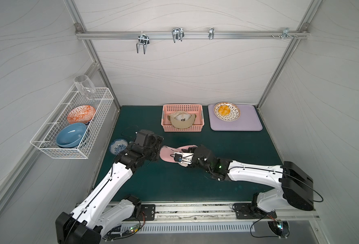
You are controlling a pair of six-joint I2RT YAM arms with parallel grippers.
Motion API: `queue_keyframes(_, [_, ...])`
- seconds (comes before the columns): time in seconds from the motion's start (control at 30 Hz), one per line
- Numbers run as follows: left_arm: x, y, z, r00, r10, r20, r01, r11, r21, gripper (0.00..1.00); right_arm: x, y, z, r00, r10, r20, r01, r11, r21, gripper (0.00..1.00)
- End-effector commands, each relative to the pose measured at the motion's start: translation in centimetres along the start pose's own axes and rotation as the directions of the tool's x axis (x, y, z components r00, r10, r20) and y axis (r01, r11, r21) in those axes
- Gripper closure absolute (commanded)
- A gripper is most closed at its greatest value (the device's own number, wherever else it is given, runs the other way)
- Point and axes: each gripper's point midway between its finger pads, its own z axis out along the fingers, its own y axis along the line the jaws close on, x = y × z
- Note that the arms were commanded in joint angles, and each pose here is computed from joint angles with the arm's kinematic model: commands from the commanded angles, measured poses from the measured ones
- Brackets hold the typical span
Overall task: Turn the baseball cap inside out
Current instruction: Turn over the baseball cap.
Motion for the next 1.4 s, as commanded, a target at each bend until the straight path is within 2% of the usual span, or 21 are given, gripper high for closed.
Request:
queue_keyframes(0.0, [-3.2,-5.3,-1.2,0.879,0.415,0.236,-0.446,0.891,0.090,0.02,-0.5,-3.8,-2.9,0.981,0.186,0.056,-0.185,0.983,-0.016,1.00])
queue_keyframes(0.03, [-3.0,-5.7,-0.7,0.817,0.518,0.254,-0.554,0.827,0.093,0.01,-0.1,-4.3,-3.5,0.972,0.228,0.059,-0.226,0.973,-0.038,1.00])
queue_keyframes(0.07, [-2.7,-6.1,-0.3,0.772,0.577,0.265,-0.620,0.775,0.118,0.00,0.3,-5.0,-4.1,0.961,0.269,0.060,-0.266,0.962,-0.061,1.00])
queue_keyframes(0.13, [-1.1,-6.8,0.9,0.720,0.652,0.238,-0.694,0.676,0.246,0.00,0.8,-5.9,-5.3,0.938,0.340,0.066,-0.332,0.938,-0.101,1.00])
queue_keyframes(0.23, [0.1,-7.6,1.8,0.726,0.660,0.194,-0.659,0.586,0.471,0.01,2.1,-7.2,-7.1,0.908,0.417,0.051,-0.407,0.903,-0.135,1.00])
queue_keyframes(0.3, [0.9,-8.3,1.6,0.707,0.682,0.185,-0.640,0.505,0.579,0.04,2.5,-8.0,-8.3,0.879,0.475,0.047,-0.462,0.870,-0.171,1.00])
queue_keyframes(0.37, [2.1,-8.9,1.1,0.657,0.725,0.207,-0.649,0.404,0.645,0.05,3.3,-8.6,-9.1,0.849,0.528,0.028,-0.515,0.837,-0.184,1.00])
queue_keyframes(0.47, [3.7,-9.9,-0.5,0.617,0.743,0.262,-0.627,0.262,0.734,0.04,3.5,-9.0,-9.8,0.827,0.562,0.010,-0.548,0.811,-0.205,1.00])
queue_keyframes(0.67, [6.3,-10.3,-2.6,0.561,0.766,0.314,-0.591,0.105,0.800,0.00,2.9,-8.9,-9.5,0.798,0.602,-0.006,-0.584,0.771,-0.254,1.00])
queue_keyframes(0.73, [7.8,-10.2,-2.5,0.519,0.797,0.308,-0.591,0.073,0.804,0.00,2.6,-8.9,-9.2,0.792,0.610,-0.008,-0.588,0.760,-0.275,1.00])
queue_keyframes(0.83, [9.5,-10.0,-1.7,0.450,0.842,0.298,-0.617,0.052,0.785,0.00,1.9,-8.8,-9.2,0.783,0.622,0.006,-0.591,0.746,-0.308,1.00])
queue_keyframes(0.97, [10.1,-10.5,-1.4,0.441,0.849,0.292,-0.605,0.041,0.795,0.00,1.5,-8.6,-9.2,0.778,0.628,0.005,-0.591,0.735,-0.332,1.00])
queue_keyframes(1.13, [11.2,-10.7,-0.1,0.397,0.877,0.268,-0.610,0.034,0.791,0.07,0.6,-8.1,-9.4,0.781,0.624,0.018,-0.573,0.728,-0.377,1.00])
queue_keyframes(1.17, [11.4,-10.5,0.3,0.393,0.886,0.245,-0.607,0.049,0.793,0.10,0.5,-7.9,-9.4,0.782,0.623,0.017,-0.570,0.727,-0.383,1.00])
queue_keyframes(1.23, [11.7,-10.7,0.7,0.386,0.893,0.231,-0.597,0.051,0.801,0.17,0.4,-7.8,-9.3,0.785,0.620,0.013,-0.567,0.726,-0.388,1.00])
queue_keyframes(1.3, [12.0,-10.9,0.7,0.378,0.898,0.223,-0.586,0.046,0.809,0.31,0.5,-7.7,-9.3,0.784,0.620,0.010,-0.569,0.725,-0.389,1.00])
queue_keyframes(1.37, [12.2,-11.0,0.9,0.371,0.902,0.220,-0.585,0.043,0.810,0.49,0.6,-7.8,-9.2,0.784,0.621,0.008,-0.573,0.728,-0.378,1.00])
